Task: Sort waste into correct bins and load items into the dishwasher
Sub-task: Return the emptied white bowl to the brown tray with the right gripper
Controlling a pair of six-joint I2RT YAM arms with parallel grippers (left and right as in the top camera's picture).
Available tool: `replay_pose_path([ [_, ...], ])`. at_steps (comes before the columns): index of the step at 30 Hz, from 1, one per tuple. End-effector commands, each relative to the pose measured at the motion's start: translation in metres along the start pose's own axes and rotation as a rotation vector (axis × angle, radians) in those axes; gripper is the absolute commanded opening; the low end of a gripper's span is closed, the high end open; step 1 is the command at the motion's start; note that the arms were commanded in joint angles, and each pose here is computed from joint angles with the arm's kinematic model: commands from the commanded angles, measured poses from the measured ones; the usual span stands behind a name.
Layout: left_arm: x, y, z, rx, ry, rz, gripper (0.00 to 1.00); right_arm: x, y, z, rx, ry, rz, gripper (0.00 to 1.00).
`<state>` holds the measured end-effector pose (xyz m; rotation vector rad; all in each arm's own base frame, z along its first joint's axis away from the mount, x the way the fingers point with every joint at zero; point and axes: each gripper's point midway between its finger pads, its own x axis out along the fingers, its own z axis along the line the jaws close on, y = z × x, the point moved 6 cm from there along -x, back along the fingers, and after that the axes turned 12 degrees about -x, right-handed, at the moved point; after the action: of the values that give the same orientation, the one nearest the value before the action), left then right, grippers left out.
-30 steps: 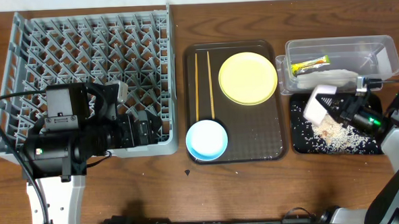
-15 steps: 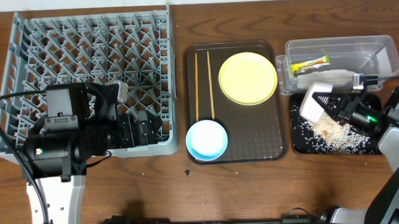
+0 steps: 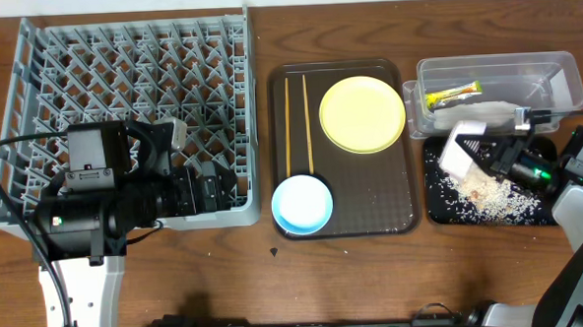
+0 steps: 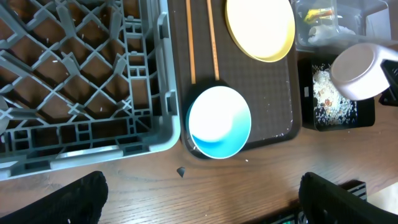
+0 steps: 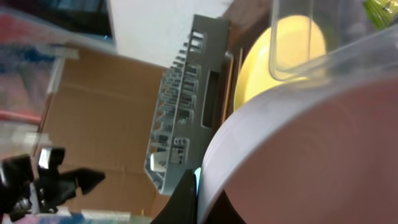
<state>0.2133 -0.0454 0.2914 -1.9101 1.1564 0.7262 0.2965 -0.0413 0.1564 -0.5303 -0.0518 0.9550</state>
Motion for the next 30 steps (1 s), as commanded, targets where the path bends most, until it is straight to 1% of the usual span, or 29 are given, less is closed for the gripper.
replay_pose_path([
  [1,-0.002,-0.001,-0.005,0.025,0.019,-0.001,0.99,0.002,0.000,0.003,0.045,-0.016,0.008,0.01],
  [2,-0.002,-0.001,-0.005,0.025,0.019,-0.001,0.98,0.003,-0.001,0.012,-0.012,-0.089,0.019,0.01],
  [3,-0.002,-0.001,-0.005,0.025,0.019,-0.001,0.98,0.005,0.000,0.018,-0.031,-0.127,0.029,0.01],
  [6,-0.002,-0.001,-0.005,0.025,0.019,-0.001,0.99,0.016,0.003,0.031,-0.021,-0.140,0.070,0.01],
  [9,-0.002,-0.001,-0.005,0.025,0.019,-0.001,0.99,0.035,0.011,0.053,-0.098,-0.126,0.123,0.01],
  [11,-0.002,-0.001,-0.005,0.025,0.019,-0.001,0.98,0.052,0.021,0.069,-0.151,-0.084,0.168,0.01],
  [13,-0.002,-0.001,-0.005,0.025,0.019,-0.001,0.99,0.070,0.037,0.078,-0.189,0.014,0.215,0.01],
  [14,-0.002,-0.001,-0.005,0.025,0.019,0.000,0.99,0.079,0.048,0.080,-0.210,0.101,0.241,0.01],
  [16,-0.002,-0.001,-0.005,0.025,0.019,-0.001,0.99,0.094,0.070,0.074,-0.271,0.327,0.287,0.01],
  [17,-0.002,-0.001,-0.005,0.025,0.019,-0.001,0.99,0.099,0.081,0.068,-0.330,0.476,0.306,0.01],
  [18,-0.002,-0.001,-0.005,0.025,0.019,-0.001,0.99,0.103,0.089,0.065,-0.384,0.574,0.321,0.01],
  [19,-0.002,-0.001,-0.005,0.025,0.019,-0.001,0.98,0.106,0.096,0.065,-0.436,0.631,0.337,0.01],
  [21,-0.002,-0.001,-0.005,0.025,0.019,-0.001,0.99,0.116,0.111,0.069,-0.561,0.684,0.382,0.01],
  [23,-0.002,-0.001,-0.005,0.025,0.019,-0.001,0.99,0.126,0.126,0.075,-0.646,0.692,0.417,0.01],
  [26,-0.002,-0.001,-0.005,0.025,0.019,-0.001,0.99,0.136,0.140,0.077,-0.722,0.704,0.466,0.01],
  [30,-0.002,-0.001,-0.005,0.025,0.019,-0.001,0.99,0.144,0.151,0.055,-0.809,0.791,0.542,0.01],
])
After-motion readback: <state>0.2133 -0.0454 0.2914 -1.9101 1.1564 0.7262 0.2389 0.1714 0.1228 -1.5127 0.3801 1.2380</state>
